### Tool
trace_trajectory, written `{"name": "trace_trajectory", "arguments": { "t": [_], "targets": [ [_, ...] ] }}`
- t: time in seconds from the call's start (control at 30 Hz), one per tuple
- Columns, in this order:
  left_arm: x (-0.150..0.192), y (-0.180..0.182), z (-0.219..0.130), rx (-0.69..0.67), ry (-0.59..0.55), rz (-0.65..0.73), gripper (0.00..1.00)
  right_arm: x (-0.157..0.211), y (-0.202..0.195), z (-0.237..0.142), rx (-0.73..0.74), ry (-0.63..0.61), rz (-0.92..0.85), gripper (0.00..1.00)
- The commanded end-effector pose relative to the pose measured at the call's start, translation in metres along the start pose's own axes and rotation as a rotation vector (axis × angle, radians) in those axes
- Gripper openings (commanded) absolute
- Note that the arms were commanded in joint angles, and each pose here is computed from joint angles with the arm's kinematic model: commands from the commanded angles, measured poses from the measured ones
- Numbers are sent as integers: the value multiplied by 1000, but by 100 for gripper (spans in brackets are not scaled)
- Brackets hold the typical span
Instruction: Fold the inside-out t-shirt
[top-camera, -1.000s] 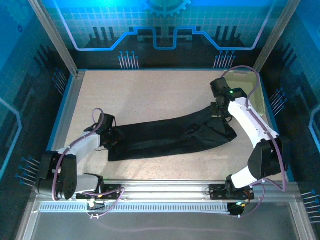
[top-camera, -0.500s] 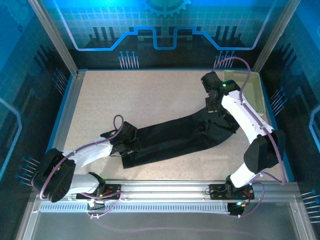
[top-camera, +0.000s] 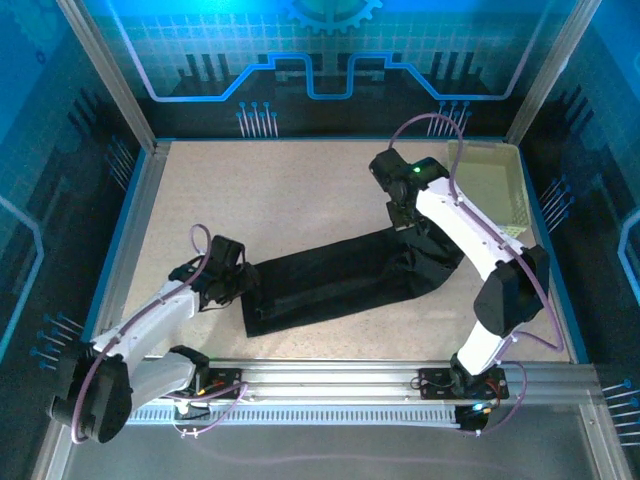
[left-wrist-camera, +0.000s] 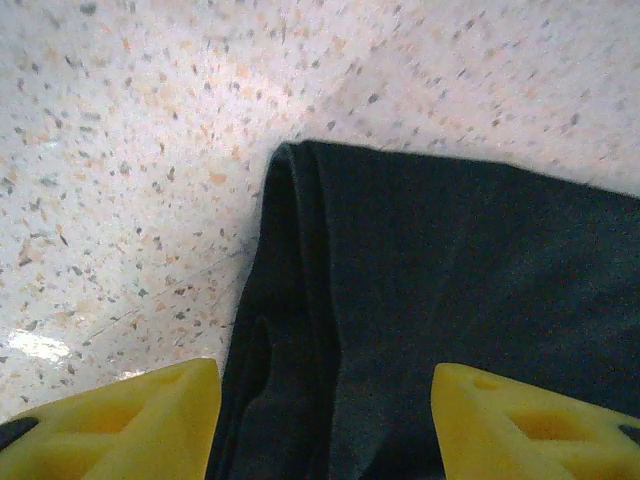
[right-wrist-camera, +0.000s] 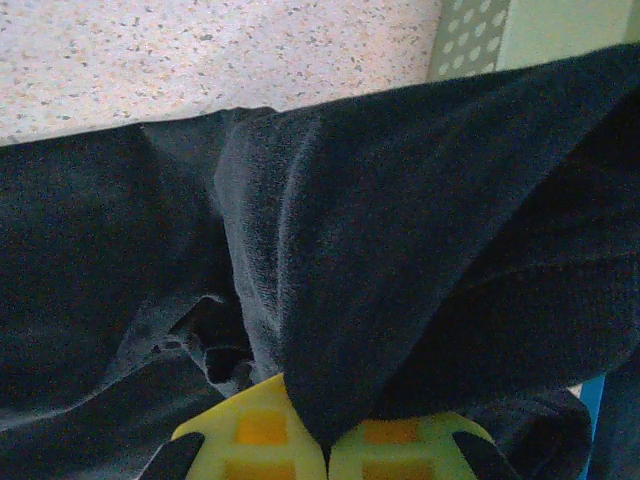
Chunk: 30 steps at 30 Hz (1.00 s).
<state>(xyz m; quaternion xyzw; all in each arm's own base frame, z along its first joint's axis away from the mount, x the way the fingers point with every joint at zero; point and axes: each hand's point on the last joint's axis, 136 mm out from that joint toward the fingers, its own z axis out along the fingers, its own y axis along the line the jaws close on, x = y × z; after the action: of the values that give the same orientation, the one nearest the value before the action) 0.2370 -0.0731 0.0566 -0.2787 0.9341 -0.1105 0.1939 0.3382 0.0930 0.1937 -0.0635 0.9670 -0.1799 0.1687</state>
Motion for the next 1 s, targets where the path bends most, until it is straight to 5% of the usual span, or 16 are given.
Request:
{"name": "trace_trajectory", "arguments": {
  "t": [0.0,0.43,0.67,0.97],
  "targets": [
    [20,10,16,-26,91,14,55,-4,4,-11,9,-14,-3,0],
    [60,-59,39,97,171,96,31,-10,22,-22,-58,-25,-18,0],
    [76,-105,40,149,167,161,29,-11,42,-33,-81,-27,-52,0],
    [81,-102,45,157,169,154,29,3,92,-60,-206,-41,-84,0]
  ]
}}
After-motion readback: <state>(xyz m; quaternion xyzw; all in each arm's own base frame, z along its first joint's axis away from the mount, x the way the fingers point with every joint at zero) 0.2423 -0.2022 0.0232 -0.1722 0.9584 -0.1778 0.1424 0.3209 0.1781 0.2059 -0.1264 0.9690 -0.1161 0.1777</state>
